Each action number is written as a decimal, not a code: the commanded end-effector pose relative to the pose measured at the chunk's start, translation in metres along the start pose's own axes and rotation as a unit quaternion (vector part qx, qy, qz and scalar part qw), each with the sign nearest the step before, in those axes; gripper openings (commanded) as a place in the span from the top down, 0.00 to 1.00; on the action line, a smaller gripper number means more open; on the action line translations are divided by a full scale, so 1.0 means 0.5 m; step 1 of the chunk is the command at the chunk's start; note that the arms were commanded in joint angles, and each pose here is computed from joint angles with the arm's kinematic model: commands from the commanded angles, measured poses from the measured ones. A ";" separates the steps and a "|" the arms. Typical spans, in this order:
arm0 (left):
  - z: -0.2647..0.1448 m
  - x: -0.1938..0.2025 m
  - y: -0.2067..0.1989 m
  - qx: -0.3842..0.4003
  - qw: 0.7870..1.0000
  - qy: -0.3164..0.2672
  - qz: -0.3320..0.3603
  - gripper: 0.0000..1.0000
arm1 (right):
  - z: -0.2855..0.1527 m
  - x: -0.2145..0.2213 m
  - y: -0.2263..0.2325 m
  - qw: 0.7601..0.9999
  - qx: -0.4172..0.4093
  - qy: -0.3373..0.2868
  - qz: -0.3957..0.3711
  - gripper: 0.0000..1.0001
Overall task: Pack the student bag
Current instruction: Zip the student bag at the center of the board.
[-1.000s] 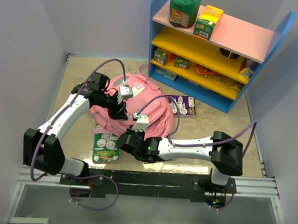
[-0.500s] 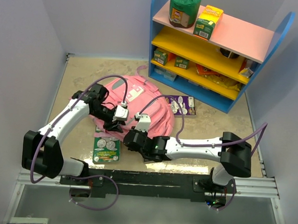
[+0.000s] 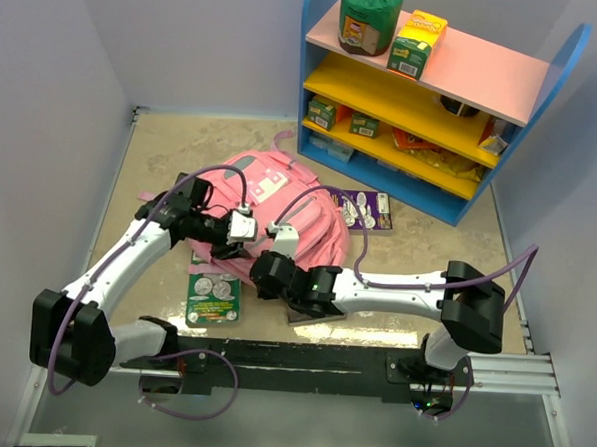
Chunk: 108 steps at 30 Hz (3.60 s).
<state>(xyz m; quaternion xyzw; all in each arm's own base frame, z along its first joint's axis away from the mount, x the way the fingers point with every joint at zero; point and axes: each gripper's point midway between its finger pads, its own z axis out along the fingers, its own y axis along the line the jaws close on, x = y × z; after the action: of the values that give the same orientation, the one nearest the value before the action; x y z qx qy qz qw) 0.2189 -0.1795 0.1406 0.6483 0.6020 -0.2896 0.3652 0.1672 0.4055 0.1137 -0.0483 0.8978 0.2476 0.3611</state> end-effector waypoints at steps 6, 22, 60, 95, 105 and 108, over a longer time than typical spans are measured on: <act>0.047 0.001 -0.009 0.009 1.000 -0.014 -0.002 0.67 | -0.024 -0.044 0.043 0.999 -0.037 -0.017 0.028 1.00; 0.040 0.045 0.021 -0.045 0.998 0.031 0.003 1.00 | -0.056 -0.036 -0.019 0.997 -0.004 -0.007 0.075 1.00; -0.229 0.104 0.072 -0.147 0.980 0.123 -0.052 1.00 | -0.080 -0.180 -0.329 0.976 0.197 -0.088 -0.007 1.00; 0.105 -0.133 0.107 -0.133 0.982 0.005 -0.134 0.37 | -0.017 -0.175 -0.244 0.992 0.098 -0.076 0.011 1.00; 0.141 -0.123 0.125 -0.190 0.976 0.029 -0.104 0.37 | -0.035 -0.187 -0.228 0.993 0.082 -0.080 0.020 1.00; 0.144 -0.107 0.132 -0.196 0.976 0.043 -0.086 0.40 | -0.033 -0.183 -0.225 0.994 0.076 -0.076 0.022 1.00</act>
<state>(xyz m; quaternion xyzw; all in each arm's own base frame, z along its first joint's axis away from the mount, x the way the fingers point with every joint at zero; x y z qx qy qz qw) 0.2661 -0.2716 0.1496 0.5232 0.7228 -0.2053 0.4021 0.2512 0.2814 0.1179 0.0011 0.8990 0.1467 0.4126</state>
